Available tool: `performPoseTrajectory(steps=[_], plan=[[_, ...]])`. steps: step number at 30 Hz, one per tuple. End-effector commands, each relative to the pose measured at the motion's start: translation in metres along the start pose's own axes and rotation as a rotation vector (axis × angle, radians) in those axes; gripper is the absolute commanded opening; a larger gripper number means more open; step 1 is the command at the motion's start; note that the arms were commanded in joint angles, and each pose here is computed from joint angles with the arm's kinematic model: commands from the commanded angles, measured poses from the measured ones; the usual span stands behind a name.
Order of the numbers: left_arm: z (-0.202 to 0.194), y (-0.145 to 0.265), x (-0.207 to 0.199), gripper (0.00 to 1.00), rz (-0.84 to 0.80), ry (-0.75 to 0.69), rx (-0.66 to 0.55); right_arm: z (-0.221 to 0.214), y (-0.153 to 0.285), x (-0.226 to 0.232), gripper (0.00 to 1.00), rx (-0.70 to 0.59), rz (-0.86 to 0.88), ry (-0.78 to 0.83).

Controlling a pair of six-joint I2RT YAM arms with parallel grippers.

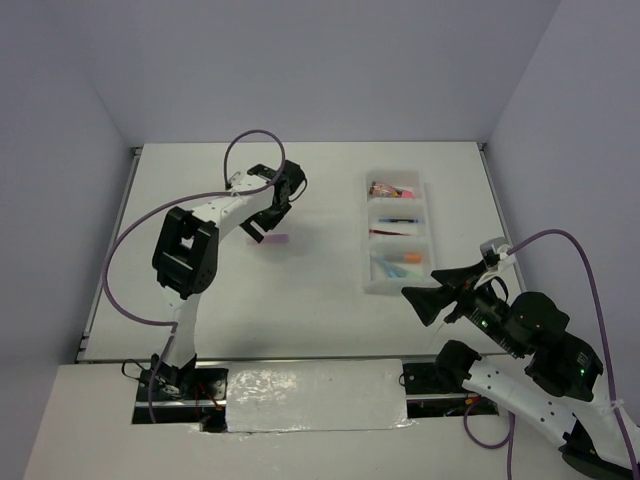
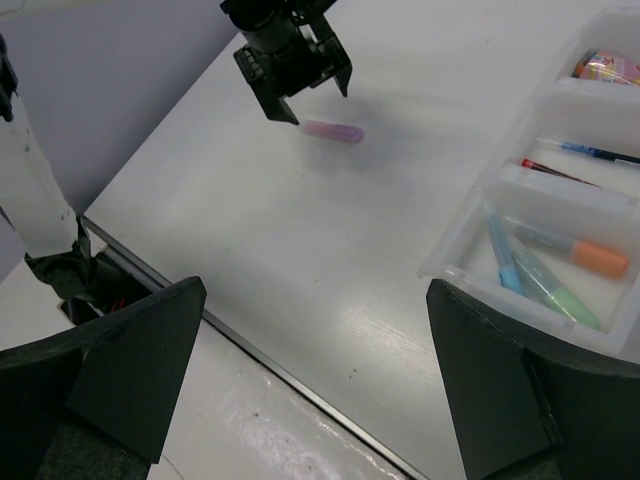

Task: Sort the stationery into containers
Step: Pick up the pen from the center of the board.

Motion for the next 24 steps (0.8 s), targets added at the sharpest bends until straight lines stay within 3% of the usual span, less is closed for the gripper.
performPoseTrajectory(steps=[1, 6, 9, 12, 16, 18, 19, 24], plan=[[-0.013, -0.018, 0.008, 0.91, 0.058, 0.043, 0.069, 0.001, -0.003, 0.001, 1.0, 0.007, -0.006, 0.005], [-0.034, -0.037, 0.017, 0.85, 0.079, 0.019, 0.122, 0.0, -0.004, 0.0, 1.0, 0.007, -0.009, 0.008], [-0.047, -0.051, 0.02, 0.74, 0.079, 0.001, 0.148, -0.001, -0.006, 0.001, 1.0, 0.01, -0.004, 0.007], [-0.058, -0.061, 0.022, 0.55, 0.079, -0.015, 0.172, -0.002, -0.006, 0.002, 1.0, 0.021, -0.002, 0.006], [-0.063, -0.06, 0.024, 0.22, 0.047, -0.035, 0.187, 0.003, -0.001, 0.002, 1.0, 0.002, -0.005, 0.004], [-0.062, -0.046, 0.022, 0.14, -0.006, -0.036, 0.179, 0.005, 0.0, 0.001, 1.0, -0.006, -0.01, 0.004], [-0.062, -0.039, 0.021, 0.06, -0.036, -0.038, 0.174, 0.006, 0.001, 0.0, 1.0, -0.008, -0.014, 0.004], [-0.072, 0.046, -0.015, 0.0, -0.335, -0.101, 0.067, 0.006, 0.0, -0.002, 1.0, -0.009, -0.033, 0.011]])
Point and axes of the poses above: each gripper's point midway between its finger pads, its own y axis back along the fingers, its own x axis along the line the jaws close on, z = x × y, the point moved 4 cm from there along y, back along the fingers, and after that the axes turned 7 degrees about -y, right-handed, at the moved point
